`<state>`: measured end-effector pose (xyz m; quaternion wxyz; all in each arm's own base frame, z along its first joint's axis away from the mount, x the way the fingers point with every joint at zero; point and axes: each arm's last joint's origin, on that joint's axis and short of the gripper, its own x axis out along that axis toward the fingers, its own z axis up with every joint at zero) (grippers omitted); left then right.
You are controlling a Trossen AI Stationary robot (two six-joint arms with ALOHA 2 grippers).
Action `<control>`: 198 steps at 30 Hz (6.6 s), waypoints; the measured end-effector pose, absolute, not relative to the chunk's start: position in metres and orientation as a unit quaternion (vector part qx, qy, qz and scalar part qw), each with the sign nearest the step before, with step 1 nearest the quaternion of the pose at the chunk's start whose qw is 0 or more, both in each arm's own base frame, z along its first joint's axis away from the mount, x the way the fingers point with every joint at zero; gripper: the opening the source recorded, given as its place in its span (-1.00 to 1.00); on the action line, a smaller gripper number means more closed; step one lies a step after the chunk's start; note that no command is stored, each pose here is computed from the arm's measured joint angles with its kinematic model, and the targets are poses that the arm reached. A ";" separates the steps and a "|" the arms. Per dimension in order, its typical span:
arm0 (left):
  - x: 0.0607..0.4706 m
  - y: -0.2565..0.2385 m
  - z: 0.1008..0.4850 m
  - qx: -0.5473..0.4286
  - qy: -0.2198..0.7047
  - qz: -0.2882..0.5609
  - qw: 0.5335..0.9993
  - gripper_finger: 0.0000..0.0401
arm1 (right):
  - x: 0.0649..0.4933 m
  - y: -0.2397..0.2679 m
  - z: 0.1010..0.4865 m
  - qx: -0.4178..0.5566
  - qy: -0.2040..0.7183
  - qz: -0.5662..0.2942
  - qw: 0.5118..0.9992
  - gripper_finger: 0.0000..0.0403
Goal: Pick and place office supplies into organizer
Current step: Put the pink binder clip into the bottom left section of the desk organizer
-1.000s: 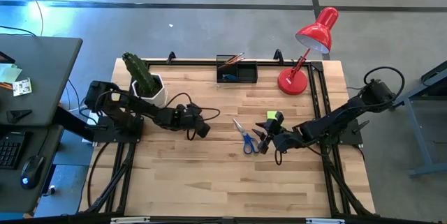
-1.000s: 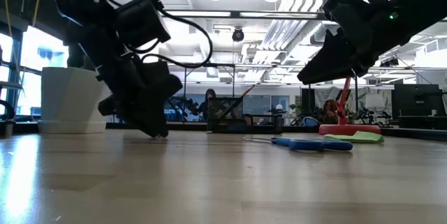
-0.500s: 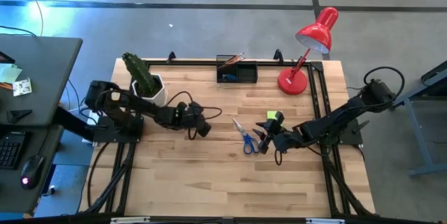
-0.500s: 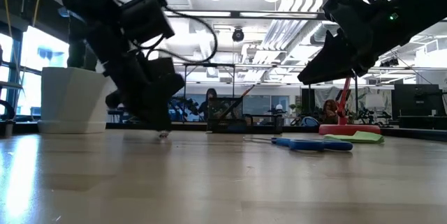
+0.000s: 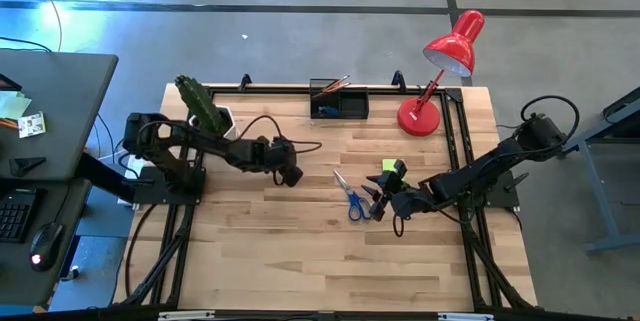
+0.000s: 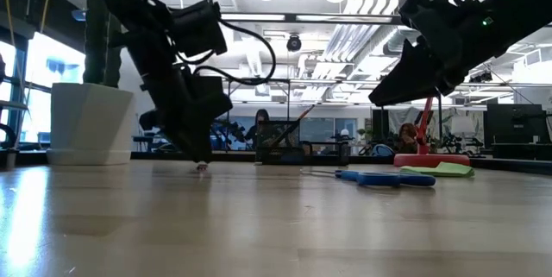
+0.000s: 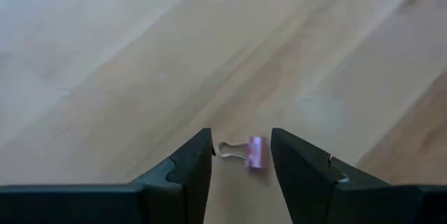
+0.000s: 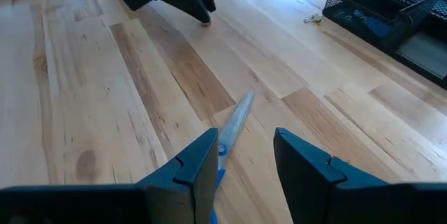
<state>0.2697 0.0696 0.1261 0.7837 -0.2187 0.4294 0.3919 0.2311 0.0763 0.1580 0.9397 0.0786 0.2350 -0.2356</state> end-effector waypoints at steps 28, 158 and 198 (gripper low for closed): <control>0.273 0.069 0.111 -0.203 0.458 0.376 0.780 -0.31 | 0.230 0.076 0.157 0.077 0.237 -0.241 0.938 -0.34; 0.178 -0.072 0.124 -0.136 0.177 0.118 0.968 -1.00 | 0.389 -0.030 0.100 0.084 0.344 -0.192 0.915 -0.79; 0.177 -0.071 0.122 -0.126 0.188 0.122 0.966 -0.98 | 0.364 -0.177 0.188 0.079 0.247 -0.329 0.908 -0.66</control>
